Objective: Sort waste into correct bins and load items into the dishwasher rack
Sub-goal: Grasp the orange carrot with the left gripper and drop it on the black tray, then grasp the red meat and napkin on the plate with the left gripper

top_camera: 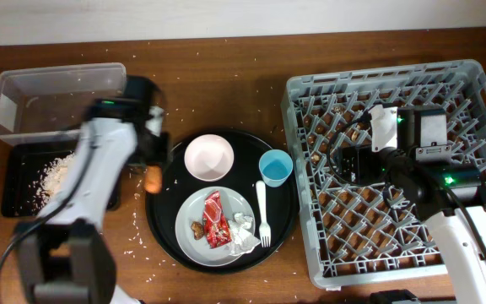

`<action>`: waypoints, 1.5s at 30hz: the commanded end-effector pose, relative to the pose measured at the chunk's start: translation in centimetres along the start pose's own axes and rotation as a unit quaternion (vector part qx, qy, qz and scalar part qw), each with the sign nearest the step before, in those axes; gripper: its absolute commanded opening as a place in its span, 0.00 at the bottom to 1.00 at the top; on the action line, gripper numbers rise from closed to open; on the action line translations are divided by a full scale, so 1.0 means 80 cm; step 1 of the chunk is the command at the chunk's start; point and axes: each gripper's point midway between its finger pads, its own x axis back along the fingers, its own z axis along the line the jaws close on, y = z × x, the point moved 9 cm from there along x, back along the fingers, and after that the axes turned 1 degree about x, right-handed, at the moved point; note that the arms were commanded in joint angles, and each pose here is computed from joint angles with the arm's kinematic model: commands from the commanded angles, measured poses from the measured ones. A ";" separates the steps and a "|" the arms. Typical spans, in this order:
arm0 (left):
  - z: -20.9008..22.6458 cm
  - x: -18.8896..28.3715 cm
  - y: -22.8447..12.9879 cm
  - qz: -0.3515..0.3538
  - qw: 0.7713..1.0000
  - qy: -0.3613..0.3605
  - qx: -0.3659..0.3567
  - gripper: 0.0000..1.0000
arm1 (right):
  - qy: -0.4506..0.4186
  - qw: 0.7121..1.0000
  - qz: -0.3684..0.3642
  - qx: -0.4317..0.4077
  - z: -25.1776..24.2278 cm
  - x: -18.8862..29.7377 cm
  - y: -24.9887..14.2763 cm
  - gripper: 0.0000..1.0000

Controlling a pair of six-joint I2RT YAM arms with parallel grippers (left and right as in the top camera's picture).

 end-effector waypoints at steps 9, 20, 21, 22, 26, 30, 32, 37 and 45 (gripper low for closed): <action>0.222 0.003 -0.028 -0.084 0.909 0.035 0.406 0.00 | 0.003 1.000 -0.009 -0.002 0.000 0.004 0.006 0.98; 0.220 -0.099 -0.060 -0.116 0.896 0.032 0.427 0.49 | 0.003 1.000 -0.007 -0.003 0.000 0.004 0.005 0.99; 0.222 -0.098 -0.057 -0.125 0.895 0.032 0.427 0.59 | 0.003 1.000 -0.006 -0.003 0.000 0.004 0.005 0.99; 0.223 -0.094 -0.052 -0.134 0.894 0.031 0.426 0.64 | 0.003 1.000 -0.005 -0.003 0.000 0.004 0.004 0.99; 0.227 -0.056 -0.022 -0.177 0.911 0.013 0.373 0.72 | 0.003 1.000 -0.002 -0.003 0.000 0.004 0.003 0.99; 0.192 0.014 -0.001 -0.199 0.952 -0.062 0.223 0.76 | 0.003 1.000 -0.002 -0.003 0.000 0.004 0.003 0.99; 0.152 0.034 0.000 -0.188 0.968 -0.076 0.150 0.76 | 0.003 1.000 -0.002 -0.003 0.000 0.004 0.003 0.99; -0.025 0.037 -0.035 -0.105 0.979 -0.126 -0.123 0.76 | 0.003 1.000 -0.002 -0.003 0.000 0.004 0.003 0.99; -0.177 -0.006 -0.128 0.029 0.922 -0.138 -0.362 0.76 | 0.004 1.000 0.000 -0.004 0.001 0.004 0.002 0.99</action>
